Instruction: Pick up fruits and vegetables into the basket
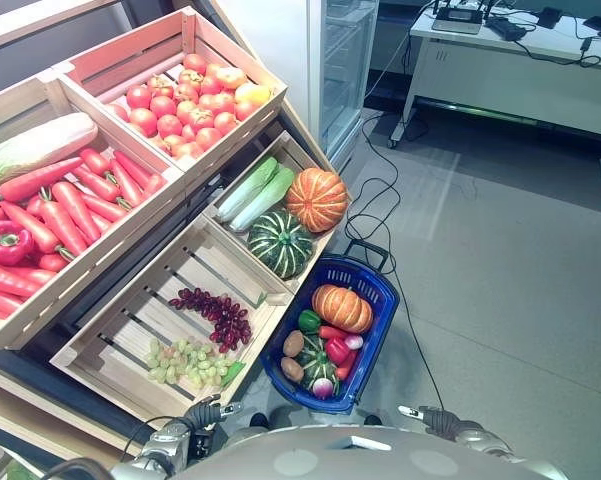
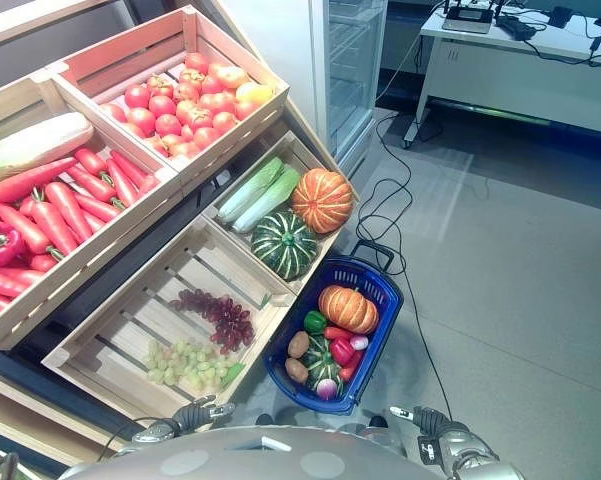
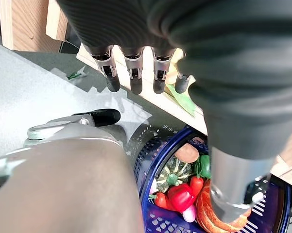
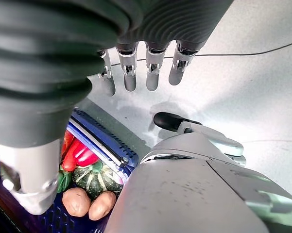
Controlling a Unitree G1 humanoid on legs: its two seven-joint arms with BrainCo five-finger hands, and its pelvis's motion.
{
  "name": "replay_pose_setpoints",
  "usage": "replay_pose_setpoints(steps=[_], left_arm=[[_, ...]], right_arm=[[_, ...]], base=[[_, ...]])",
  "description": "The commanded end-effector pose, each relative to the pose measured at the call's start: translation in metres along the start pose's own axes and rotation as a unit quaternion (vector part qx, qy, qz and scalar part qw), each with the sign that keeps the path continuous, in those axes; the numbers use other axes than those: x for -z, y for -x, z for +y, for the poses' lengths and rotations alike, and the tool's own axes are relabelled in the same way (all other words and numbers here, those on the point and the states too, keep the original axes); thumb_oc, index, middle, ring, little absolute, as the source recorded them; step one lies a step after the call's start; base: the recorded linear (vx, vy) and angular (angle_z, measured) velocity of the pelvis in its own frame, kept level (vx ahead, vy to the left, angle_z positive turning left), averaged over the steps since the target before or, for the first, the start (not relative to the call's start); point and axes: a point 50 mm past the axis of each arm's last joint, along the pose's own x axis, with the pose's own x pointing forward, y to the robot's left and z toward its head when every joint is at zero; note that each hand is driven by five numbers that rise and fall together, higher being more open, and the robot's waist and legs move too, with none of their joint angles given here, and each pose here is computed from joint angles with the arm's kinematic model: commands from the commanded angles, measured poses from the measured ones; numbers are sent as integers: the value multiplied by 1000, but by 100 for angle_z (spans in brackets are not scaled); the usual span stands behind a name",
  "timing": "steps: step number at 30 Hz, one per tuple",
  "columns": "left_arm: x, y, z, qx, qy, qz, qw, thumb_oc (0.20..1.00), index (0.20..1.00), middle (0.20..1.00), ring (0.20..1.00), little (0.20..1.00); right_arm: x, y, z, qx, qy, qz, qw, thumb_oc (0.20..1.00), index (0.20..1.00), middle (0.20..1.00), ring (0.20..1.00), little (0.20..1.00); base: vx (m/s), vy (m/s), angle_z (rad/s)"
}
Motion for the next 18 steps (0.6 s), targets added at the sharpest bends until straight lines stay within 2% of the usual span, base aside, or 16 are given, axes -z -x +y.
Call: replay_pose_setpoints(steps=[1, 4, 18], left_arm=[[-23, -2, 8, -18, 27, -37, 999, 1000, 1000, 1000, 1000, 1000], [-31, -3, 9, -17, 31, -54, 998, 1000, 1000, 1000, 1000, 1000], [-125, 2, 0, 4, 69, -227, 972, 1000, 1000, 1000, 1000, 1000]], right_arm=[[-18, -2, 3, -1, -14, -14, 1000, 1000, 1000, 1000, 1000, 1000], [-24, -2, 2, 3, -19, -21, 1000, 1000, 1000, 1000, 1000, 1000], [-92, 3, -13, 32, -67, -112, 991, 1000, 1000, 1000, 1000, 1000]], base=[[0, 0, 0], [-88, -2, 0], [-128, 0, 4]])
